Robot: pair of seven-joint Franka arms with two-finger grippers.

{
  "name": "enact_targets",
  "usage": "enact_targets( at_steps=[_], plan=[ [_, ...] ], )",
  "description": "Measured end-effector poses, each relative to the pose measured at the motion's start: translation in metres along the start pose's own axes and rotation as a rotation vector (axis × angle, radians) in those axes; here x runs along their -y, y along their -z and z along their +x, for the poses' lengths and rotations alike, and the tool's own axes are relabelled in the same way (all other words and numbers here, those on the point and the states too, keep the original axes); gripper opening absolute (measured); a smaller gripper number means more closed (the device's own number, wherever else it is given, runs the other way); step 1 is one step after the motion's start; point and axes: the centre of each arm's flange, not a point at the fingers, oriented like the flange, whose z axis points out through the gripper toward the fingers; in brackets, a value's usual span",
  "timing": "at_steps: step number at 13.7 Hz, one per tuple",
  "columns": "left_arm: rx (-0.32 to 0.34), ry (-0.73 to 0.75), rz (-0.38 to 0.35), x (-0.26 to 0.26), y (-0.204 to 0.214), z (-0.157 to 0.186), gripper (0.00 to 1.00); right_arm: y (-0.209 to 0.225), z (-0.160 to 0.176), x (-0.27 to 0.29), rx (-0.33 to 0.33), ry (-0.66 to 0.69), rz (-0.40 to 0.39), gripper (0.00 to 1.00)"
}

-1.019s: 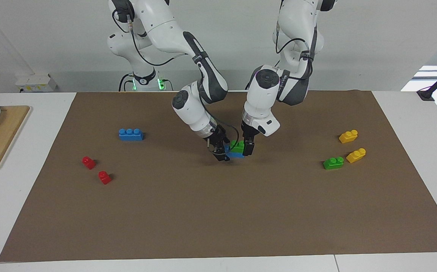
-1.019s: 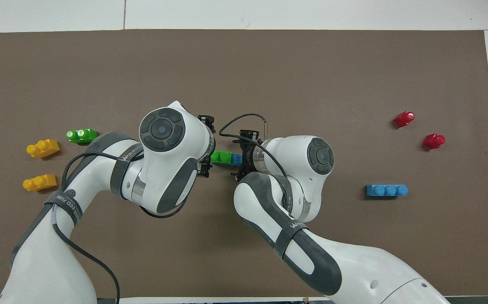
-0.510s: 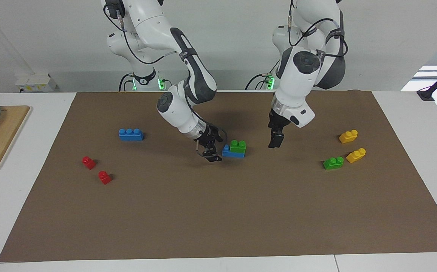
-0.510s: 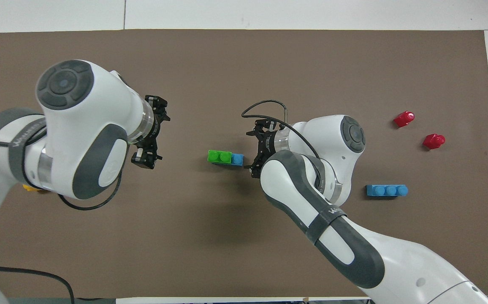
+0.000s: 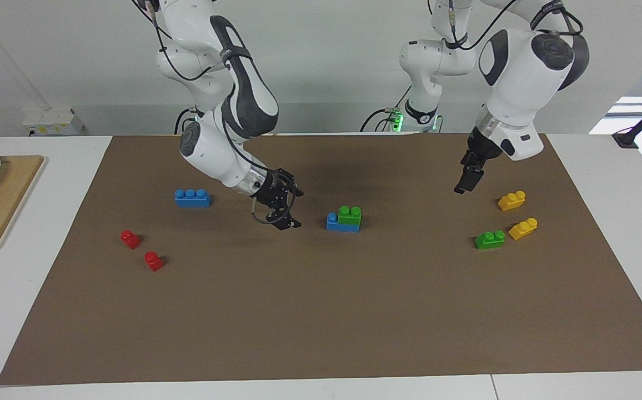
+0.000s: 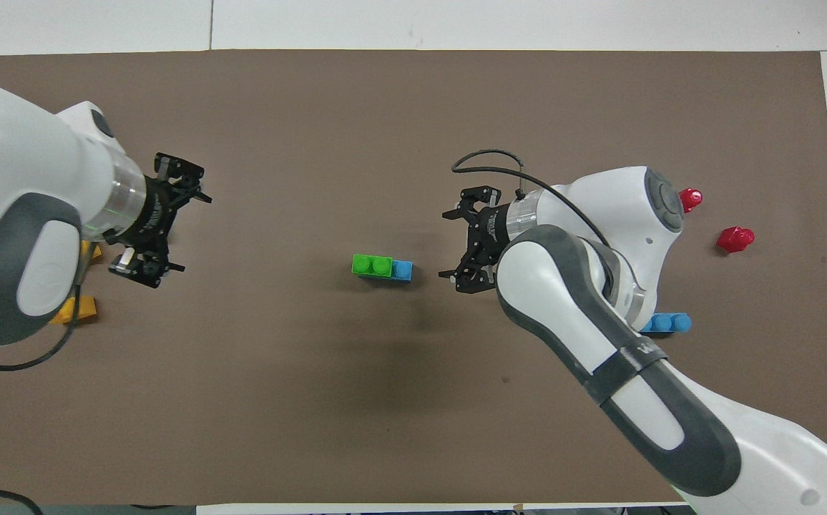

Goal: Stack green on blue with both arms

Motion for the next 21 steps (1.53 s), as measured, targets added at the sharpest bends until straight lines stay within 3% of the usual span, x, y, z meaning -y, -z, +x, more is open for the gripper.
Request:
enact_targets(
  at_steps=[4,8,12,16,18,21],
  plan=[
    [-0.001,-0.313,0.092,0.024,-0.001,0.021,1.00,0.077,0.025,-0.003,-0.062,0.215,-0.015,1.00],
    [0.026,-0.494,0.131,0.038,0.006,0.026,1.00,0.125,0.043,-0.018,-0.168,0.486,-0.068,1.00],
    [0.036,-0.577,0.132,0.045,0.010,0.029,1.00,0.165,0.040,-0.031,-0.281,0.796,-0.157,1.00],
    [0.033,-0.569,0.124,0.057,0.017,0.040,1.00,0.197,0.044,-0.033,-0.374,1.169,-0.260,1.00],
    [0.040,-0.568,0.129,0.059,0.015,0.040,1.00,0.208,0.042,-0.037,-0.397,1.332,-0.308,1.00],
    [0.050,-0.573,0.136,0.060,0.010,0.037,1.00,0.229,0.039,-0.053,-0.410,1.474,-0.371,1.00]
  ],
)
